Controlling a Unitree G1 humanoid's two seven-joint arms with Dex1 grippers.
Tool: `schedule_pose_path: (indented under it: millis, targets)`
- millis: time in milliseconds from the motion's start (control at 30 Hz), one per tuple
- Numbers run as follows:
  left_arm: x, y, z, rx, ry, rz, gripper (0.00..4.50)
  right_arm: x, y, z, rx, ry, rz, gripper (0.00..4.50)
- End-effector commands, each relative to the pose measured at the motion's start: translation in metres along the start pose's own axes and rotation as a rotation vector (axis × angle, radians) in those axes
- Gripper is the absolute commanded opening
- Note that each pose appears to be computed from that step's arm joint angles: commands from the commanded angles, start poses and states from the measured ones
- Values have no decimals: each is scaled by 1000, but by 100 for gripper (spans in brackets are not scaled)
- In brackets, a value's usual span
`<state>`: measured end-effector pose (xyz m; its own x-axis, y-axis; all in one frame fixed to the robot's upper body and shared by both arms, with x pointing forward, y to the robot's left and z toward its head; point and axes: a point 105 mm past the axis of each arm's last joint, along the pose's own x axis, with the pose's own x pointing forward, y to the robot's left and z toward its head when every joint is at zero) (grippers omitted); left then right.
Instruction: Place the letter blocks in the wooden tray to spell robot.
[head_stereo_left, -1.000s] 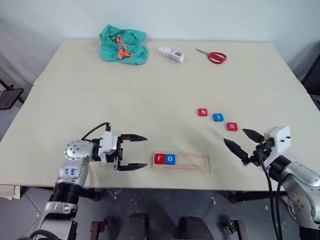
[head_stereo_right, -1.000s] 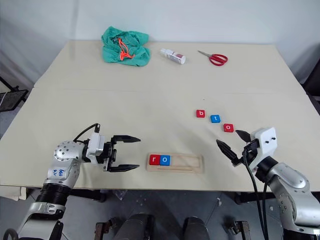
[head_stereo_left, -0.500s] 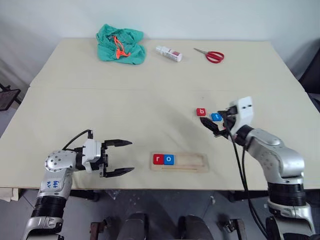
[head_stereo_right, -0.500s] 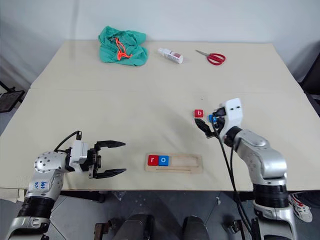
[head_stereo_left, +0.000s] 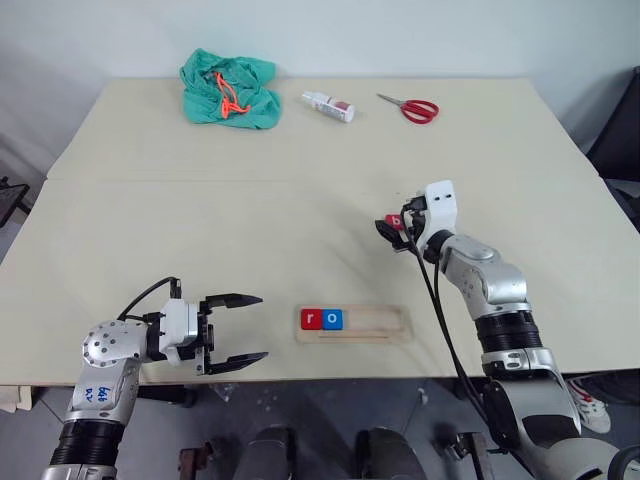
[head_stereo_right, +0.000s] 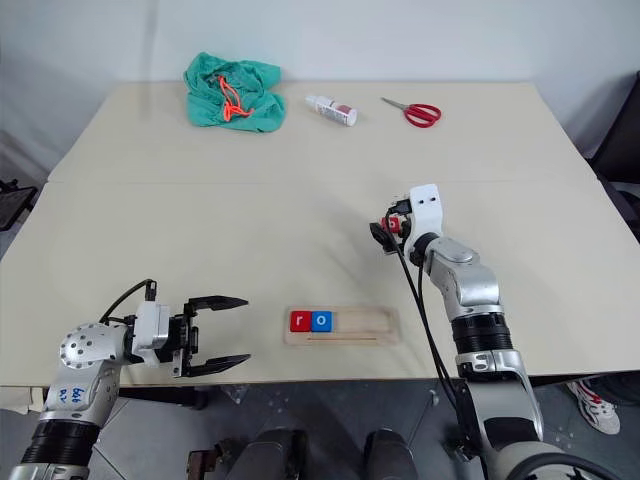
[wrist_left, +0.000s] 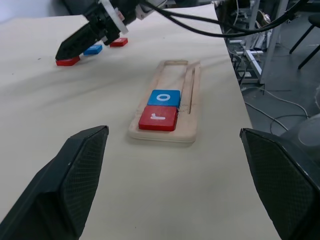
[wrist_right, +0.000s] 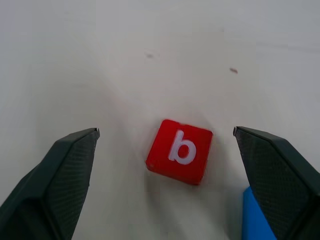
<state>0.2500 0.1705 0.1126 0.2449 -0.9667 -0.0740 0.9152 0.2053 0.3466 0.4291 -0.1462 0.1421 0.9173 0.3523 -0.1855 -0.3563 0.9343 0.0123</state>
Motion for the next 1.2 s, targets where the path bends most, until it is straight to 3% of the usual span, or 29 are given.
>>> schedule_pose_path:
  millis: [33, 933, 1033, 1200]
  targets:
    - [-1, -1, 9, 31, -19, 15, 446, 5, -1, 11, -27, -41, -26, 450]
    - [-1, 4, 10, 42, -4, 53, 446, 5, 23, -14, 19, 21, -67, 450]
    - [-2, 6, 10, 46, -1, 55, 450, 5, 22, -17, 33, 16, -93, 394]
    - [-2, 6, 10, 45, -2, 43, 450, 4, 20, -12, 22, -9, -91, 222]
